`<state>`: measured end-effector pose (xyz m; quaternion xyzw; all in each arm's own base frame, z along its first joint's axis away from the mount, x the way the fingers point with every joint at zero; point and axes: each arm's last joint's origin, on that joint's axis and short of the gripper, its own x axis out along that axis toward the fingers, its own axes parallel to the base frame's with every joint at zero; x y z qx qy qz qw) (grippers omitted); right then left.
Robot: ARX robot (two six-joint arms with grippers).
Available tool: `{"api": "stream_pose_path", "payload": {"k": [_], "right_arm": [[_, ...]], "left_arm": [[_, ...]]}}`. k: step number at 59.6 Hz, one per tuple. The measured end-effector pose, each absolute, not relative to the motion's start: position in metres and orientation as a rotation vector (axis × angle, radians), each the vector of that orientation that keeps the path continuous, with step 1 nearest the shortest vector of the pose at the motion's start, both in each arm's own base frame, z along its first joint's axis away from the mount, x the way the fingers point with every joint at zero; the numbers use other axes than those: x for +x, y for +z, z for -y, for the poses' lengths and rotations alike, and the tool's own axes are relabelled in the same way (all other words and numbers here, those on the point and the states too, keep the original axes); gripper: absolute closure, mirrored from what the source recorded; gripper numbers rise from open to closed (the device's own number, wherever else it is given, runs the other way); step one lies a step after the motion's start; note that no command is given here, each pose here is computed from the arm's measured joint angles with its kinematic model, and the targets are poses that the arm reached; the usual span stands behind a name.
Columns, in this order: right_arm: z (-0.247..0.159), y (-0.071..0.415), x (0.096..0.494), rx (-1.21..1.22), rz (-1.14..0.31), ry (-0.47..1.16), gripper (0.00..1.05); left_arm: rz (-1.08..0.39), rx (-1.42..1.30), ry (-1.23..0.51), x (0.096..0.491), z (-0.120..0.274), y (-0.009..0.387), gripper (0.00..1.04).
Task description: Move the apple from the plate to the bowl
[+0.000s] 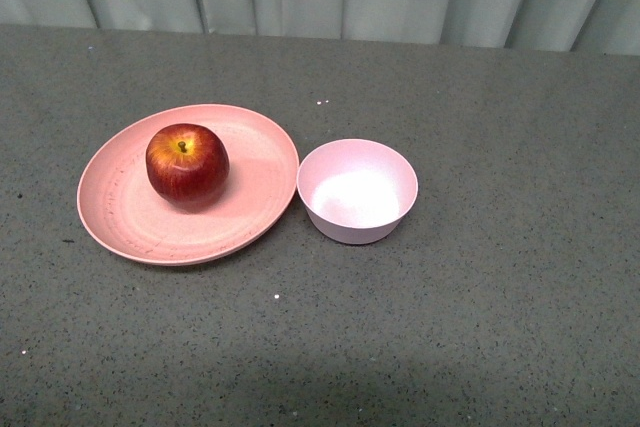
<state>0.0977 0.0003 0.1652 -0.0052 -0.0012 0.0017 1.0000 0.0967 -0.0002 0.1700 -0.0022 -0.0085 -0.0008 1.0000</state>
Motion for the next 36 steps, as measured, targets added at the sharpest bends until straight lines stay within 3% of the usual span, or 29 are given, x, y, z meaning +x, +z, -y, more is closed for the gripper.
{"api": "stream_pose_path", "payload": {"k": [2,12,21,28,36], "right_arm": [[0.000,0.165,0.098,-0.011,0.002,0.003,1.01],[0.000,0.165,0.098,-0.010,0.003,0.004,0.70],[0.000,0.165,0.098,-0.010,0.002,0.004,0.33],[0.000,0.165,0.098,-0.010,0.002,0.003,0.10],[0.000,0.165,0.098,-0.010,0.002,0.003,0.09]], "left_arm": [[0.017,-0.004,-0.002,0.097,0.000,0.170,0.07],[-0.058,-0.038,-0.004,0.099,0.000,0.164,0.07],[-0.117,-0.066,-0.012,0.122,-0.003,0.164,0.07],[-0.117,-0.055,-0.044,0.152,0.001,0.170,0.07],[-0.196,-0.044,-0.110,0.203,0.016,0.164,0.07]]}}
